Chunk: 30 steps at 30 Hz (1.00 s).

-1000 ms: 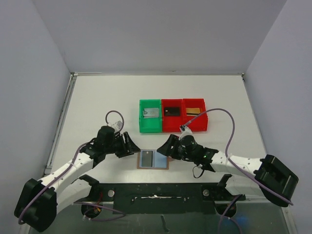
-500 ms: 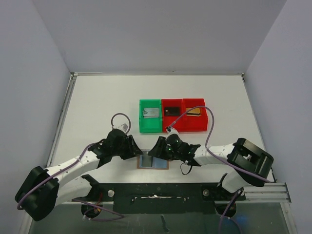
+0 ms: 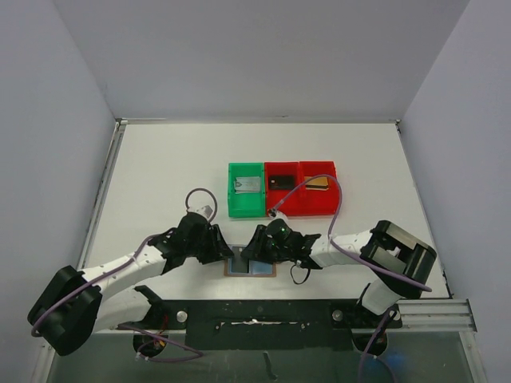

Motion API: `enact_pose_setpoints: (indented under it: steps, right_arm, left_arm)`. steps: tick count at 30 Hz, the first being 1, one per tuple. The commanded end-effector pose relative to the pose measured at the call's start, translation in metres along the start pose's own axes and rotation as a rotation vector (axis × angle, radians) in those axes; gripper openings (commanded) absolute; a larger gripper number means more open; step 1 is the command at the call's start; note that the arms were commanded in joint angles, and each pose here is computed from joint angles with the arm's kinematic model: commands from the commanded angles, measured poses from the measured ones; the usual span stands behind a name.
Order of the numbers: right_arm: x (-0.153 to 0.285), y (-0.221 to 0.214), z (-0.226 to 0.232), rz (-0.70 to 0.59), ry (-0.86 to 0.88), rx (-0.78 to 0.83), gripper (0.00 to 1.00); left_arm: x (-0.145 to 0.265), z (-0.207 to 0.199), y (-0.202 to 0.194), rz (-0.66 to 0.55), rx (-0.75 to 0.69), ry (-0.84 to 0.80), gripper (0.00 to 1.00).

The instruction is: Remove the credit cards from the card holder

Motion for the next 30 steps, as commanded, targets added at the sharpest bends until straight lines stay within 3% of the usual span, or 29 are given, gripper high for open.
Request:
enact_pose_setpoints:
  steps: [1, 4, 13, 19, 24, 30]
  right_arm:
    - [0.004, -0.002, -0.002, -0.026, -0.042, 0.018, 0.36]
    - [0.006, 0.0, 0.003, -0.01, 0.021, 0.062, 0.4]
    - [0.011, 0.011, 0.004, -0.002, 0.054, 0.041, 0.32]
    - [0.014, 0.011, 0.015, -0.01, 0.023, 0.104, 0.32]
    - [0.015, 0.016, 0.023, -0.025, -0.012, 0.135, 0.31]
    - [0.018, 0.013, 0.014, -0.024, -0.001, 0.114, 0.25]
  left_arm:
    - [-0.002, -0.017, 0.012, -0.004, -0.066, -0.071, 0.37]
    - [-0.004, -0.021, 0.012, 0.017, -0.091, -0.087, 0.35]
    - [-0.011, -0.029, 0.016, 0.064, -0.143, -0.092, 0.22]
    - [-0.005, -0.027, 0.021, 0.014, -0.14, -0.017, 0.26]
    - [-0.005, -0.03, 0.019, 0.016, -0.162, -0.081, 0.33]
    - [-0.011, -0.031, 0.015, 0.043, -0.165, -0.135, 0.33]
Point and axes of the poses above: each gripper's point midway between its finger pads, its own x axis back along the fingers, its own z axis along the line the jaws close on, y = z × x, the point moved 9 cm from there along x, back along the fingers, and after that the axes turned 8 degrees about -x, right-handed, at the moved point
